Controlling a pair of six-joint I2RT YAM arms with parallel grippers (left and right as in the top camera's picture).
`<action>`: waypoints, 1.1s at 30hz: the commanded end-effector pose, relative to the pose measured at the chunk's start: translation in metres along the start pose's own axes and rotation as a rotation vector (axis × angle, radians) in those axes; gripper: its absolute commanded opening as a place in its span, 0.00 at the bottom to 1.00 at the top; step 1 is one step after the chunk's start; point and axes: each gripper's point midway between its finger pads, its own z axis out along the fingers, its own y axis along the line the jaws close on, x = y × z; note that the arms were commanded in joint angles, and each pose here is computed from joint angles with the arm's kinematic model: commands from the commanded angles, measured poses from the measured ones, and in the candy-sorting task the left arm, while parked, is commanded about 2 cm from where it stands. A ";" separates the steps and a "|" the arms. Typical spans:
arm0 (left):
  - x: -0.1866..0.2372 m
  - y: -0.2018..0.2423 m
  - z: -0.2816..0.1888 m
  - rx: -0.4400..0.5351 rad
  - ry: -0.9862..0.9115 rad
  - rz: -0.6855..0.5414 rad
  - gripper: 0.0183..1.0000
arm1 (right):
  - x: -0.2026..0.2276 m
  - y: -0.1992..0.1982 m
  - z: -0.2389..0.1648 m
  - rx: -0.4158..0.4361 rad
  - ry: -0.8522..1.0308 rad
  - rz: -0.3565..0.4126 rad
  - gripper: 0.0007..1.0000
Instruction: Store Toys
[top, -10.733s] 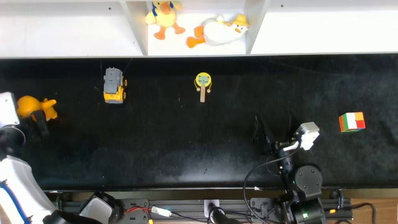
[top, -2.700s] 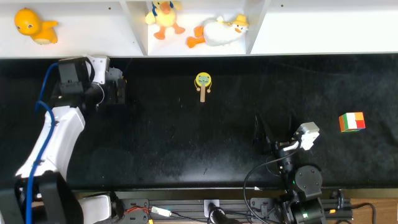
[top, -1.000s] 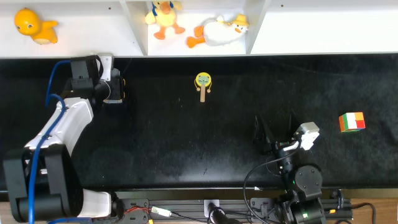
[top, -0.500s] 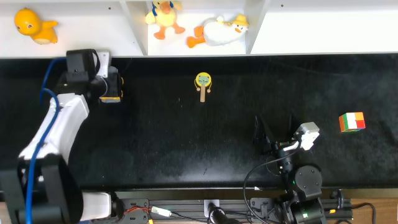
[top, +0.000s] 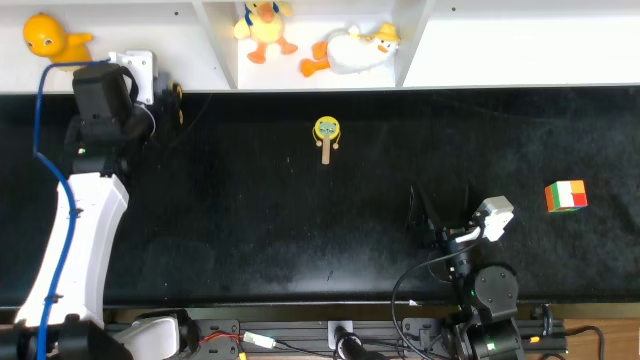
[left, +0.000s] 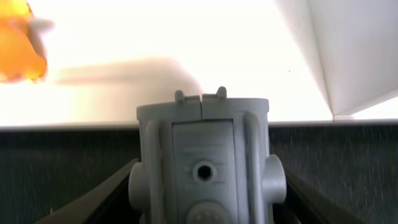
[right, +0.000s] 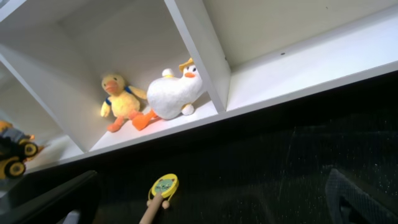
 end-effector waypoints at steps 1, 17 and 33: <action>-0.021 0.000 0.013 0.000 -0.067 -0.015 0.24 | 0.002 -0.004 0.000 0.011 -0.006 0.000 1.00; -0.049 0.005 0.069 -0.016 -0.223 0.045 0.24 | 0.002 -0.004 0.000 0.011 -0.006 0.000 1.00; -0.056 0.007 0.092 -0.019 -0.273 0.047 0.33 | 0.002 -0.004 0.000 0.011 -0.006 0.000 1.00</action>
